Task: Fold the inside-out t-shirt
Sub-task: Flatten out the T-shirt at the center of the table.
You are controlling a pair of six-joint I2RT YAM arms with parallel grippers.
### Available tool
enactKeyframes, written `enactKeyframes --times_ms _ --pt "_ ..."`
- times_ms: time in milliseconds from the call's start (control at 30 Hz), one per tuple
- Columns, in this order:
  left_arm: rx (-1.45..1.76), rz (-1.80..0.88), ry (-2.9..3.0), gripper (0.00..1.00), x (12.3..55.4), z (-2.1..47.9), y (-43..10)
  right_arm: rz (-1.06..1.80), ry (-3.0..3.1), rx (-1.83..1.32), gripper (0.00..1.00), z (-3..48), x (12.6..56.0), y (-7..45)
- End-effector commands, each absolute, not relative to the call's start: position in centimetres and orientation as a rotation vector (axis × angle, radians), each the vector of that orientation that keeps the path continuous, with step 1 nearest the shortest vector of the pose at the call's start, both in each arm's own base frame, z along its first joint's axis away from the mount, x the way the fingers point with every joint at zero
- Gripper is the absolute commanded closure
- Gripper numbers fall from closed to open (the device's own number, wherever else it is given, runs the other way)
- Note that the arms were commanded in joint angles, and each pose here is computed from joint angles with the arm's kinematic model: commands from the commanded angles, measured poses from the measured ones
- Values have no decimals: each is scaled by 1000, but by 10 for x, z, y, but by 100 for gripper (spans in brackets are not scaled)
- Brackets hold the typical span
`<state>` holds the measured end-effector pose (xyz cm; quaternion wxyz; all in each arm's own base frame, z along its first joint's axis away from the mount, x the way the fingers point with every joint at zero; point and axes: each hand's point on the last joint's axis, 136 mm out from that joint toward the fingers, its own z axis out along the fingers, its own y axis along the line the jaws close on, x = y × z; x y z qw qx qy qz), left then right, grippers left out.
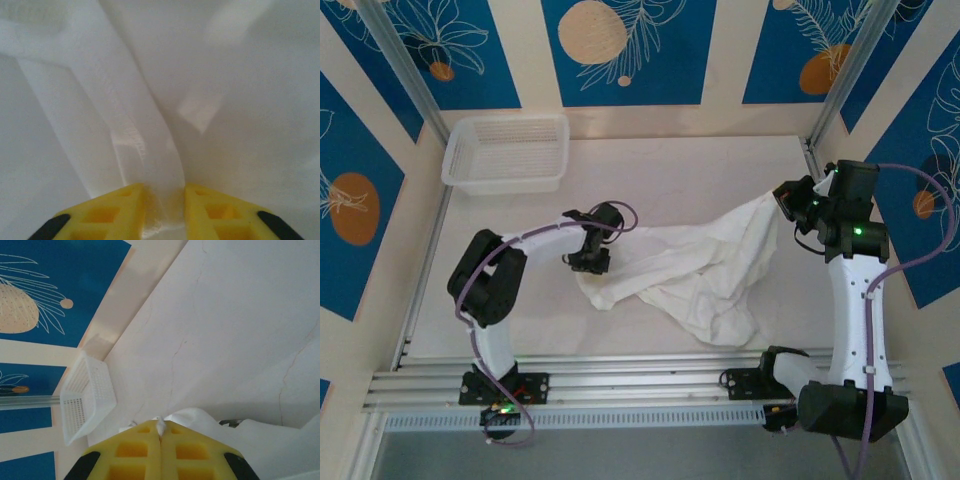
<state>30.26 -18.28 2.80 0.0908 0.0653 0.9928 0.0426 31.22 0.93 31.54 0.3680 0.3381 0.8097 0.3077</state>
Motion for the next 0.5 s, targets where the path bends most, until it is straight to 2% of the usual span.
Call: enactKeyframes --times_ms 0,267,467 --pt "175 190 2921 78 300 39 -161 743 2052 849 100 328 309 5" --pt "23 195 2867 96 301 58 -119 622 2029 941 100 327 301 -14" --pt "-90 188 2810 99 302 65 -88 639 1985 993 100 333 298 -25"
